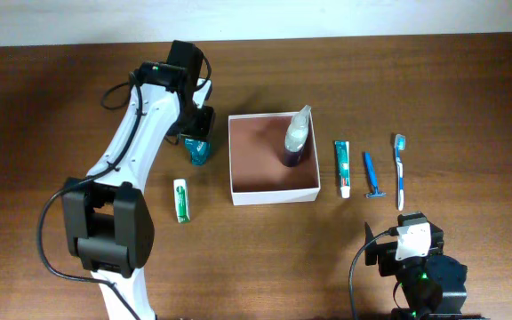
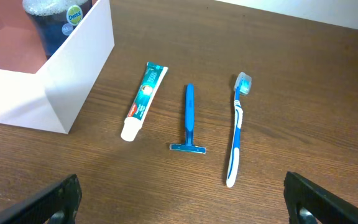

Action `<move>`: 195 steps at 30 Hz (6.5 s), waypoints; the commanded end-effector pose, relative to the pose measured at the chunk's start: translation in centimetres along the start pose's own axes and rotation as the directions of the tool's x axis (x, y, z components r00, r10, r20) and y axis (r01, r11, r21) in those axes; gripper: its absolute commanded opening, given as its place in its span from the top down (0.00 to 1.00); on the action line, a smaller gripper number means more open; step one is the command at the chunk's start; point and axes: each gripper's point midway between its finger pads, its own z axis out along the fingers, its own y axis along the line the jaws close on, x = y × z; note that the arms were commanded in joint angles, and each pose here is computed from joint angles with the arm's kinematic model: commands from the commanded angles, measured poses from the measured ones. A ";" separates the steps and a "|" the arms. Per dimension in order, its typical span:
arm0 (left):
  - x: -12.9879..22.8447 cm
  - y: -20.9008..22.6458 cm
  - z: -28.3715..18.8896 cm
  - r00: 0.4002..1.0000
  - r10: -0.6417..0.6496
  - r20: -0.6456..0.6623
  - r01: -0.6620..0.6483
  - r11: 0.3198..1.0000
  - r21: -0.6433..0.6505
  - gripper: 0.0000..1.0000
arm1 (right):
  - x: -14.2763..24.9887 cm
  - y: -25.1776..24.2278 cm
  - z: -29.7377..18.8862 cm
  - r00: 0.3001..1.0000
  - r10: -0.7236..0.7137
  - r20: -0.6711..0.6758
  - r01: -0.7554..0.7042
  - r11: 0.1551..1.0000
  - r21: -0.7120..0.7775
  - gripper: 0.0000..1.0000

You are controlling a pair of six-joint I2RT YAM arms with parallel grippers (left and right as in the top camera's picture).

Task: Pack container

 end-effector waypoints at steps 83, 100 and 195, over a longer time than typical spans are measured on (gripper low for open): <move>1.6 -6.9 -13.5 0.990 -0.047 0.136 0.046 0.999 0.012 0.01 | 0.0 0.1 0.0 1.000 -0.006 0.005 0.006 1.000 -0.005 0.01; 13.1 0.4 0.7 0.919 -0.302 -0.254 0.246 0.942 -0.230 0.06 | 0.0 0.1 0.0 1.000 -0.006 0.005 0.006 1.000 -0.005 0.01; 12.9 15.8 -16.2 0.863 -0.465 0.196 0.470 0.882 0.022 0.00 | 0.0 0.1 0.0 1.000 -0.006 0.005 0.006 1.000 -0.005 0.01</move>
